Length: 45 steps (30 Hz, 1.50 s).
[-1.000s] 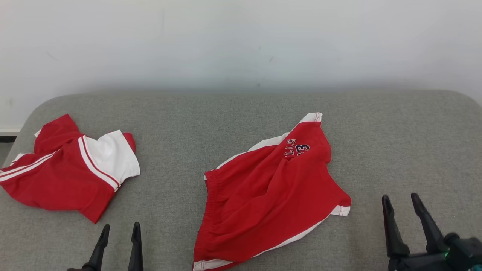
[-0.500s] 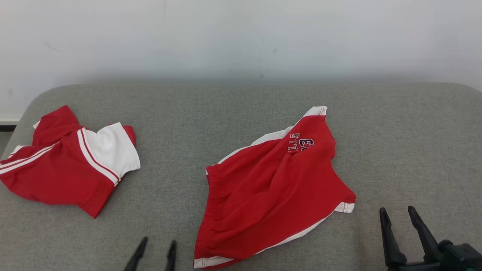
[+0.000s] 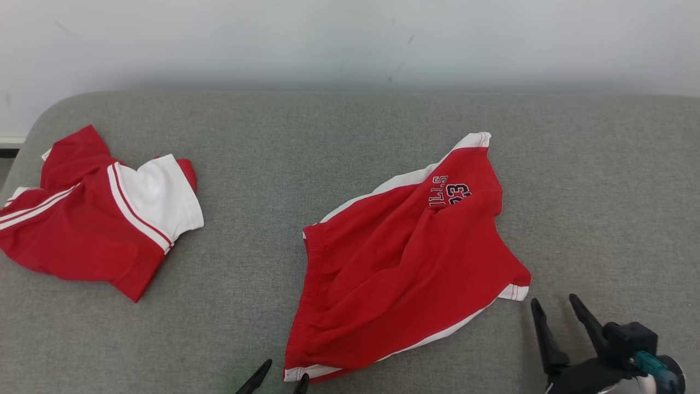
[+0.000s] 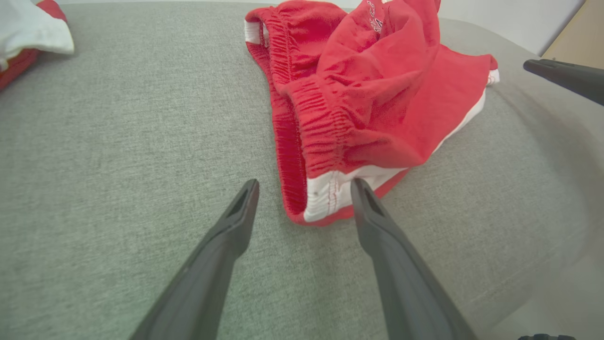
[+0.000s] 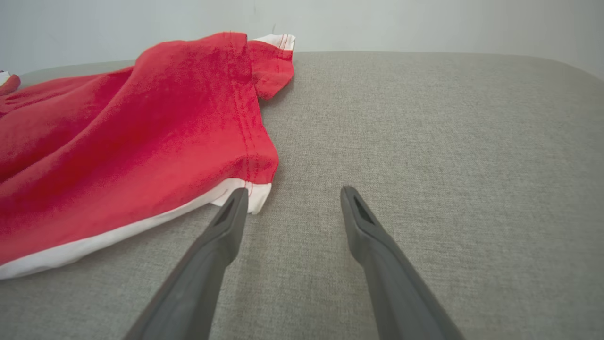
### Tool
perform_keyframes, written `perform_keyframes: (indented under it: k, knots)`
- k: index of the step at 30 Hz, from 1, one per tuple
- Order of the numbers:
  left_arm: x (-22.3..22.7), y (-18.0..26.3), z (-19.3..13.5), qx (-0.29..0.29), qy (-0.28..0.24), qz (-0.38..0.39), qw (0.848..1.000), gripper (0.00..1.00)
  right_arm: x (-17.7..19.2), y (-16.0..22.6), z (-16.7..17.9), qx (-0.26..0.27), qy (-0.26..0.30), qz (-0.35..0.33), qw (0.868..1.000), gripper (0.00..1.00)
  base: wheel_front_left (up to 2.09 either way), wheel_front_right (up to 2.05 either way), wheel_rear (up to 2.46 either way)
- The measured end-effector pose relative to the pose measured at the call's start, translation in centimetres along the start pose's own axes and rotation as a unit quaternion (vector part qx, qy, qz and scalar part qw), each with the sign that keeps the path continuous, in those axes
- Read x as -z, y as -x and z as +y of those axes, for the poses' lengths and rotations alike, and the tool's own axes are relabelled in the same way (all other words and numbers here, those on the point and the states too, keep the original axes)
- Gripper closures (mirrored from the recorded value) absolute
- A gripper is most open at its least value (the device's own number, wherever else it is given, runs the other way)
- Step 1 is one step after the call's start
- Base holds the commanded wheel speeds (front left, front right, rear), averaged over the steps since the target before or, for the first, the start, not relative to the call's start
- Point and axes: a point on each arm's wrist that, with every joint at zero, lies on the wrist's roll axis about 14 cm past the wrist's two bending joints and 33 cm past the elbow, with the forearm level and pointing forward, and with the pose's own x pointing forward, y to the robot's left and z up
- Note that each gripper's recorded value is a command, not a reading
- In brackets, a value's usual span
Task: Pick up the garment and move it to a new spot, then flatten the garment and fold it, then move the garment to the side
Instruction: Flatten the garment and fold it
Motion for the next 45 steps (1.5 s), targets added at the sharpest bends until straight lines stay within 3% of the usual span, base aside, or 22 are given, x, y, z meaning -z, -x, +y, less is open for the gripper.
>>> perform_keyframes:
  k: [9, 10, 11, 12, 21, 32, 38, 45]
  knots:
    - [1.2, -0.7, -0.2, 0.015, 0.000, 0.027, 1.000, 0.00, 2.1, -2.4, 2.1, -0.030, 0.003, 0.045, 0.999, 0.00, 0.00, 0.00, 0.00]
    - [1.3, -0.8, -0.2, 0.017, 0.000, 0.028, 0.999, 0.31, 2.6, -2.4, 2.2, -0.031, 0.002, 0.054, 0.998, 0.00, 0.00, 0.00, 0.00]
    - [1.3, -0.9, -0.3, 0.018, 0.000, 0.029, 0.999, 0.56, 3.0, -2.5, 2.3, -0.031, -0.001, 0.062, 0.998, 0.50, 0.00, 0.00, 0.00]
    - [1.4, -0.9, -0.3, 0.019, 0.000, 0.030, 0.999, 1.00, 3.3, -2.6, 2.5, -0.033, -0.003, 0.068, 0.997, 1.00, 0.00, 0.00, 0.00]
    - [-0.2, -1.4, -0.3, 0.020, 0.004, 0.006, 1.000, 1.00, 0.8, -3.8, 3.0, -0.045, -0.011, 0.033, 0.998, 1.00, 0.00, 0.00, 0.00]
    - [-7.6, -2.5, 1.0, 0.009, -0.003, -0.105, 0.994, 1.00, -3.1, -1.9, 3.4, -0.067, -0.020, -0.033, 0.997, 1.00, 0.00, 0.00, 0.00]
    - [-16.7, -6.8, 1.4, 0.059, -0.084, -0.185, 0.977, 1.00, -11.6, -4.7, 3.4, -0.092, -0.013, -0.122, 0.988, 1.00, 0.00, 0.00, 0.00]
    - [-28.7, -12.1, 2.6, 0.086, -0.134, -0.246, 0.956, 1.00, -22.4, -9.9, 2.3, -0.097, -0.008, -0.207, 0.974, 1.00, 0.00, 0.00, 0.00]
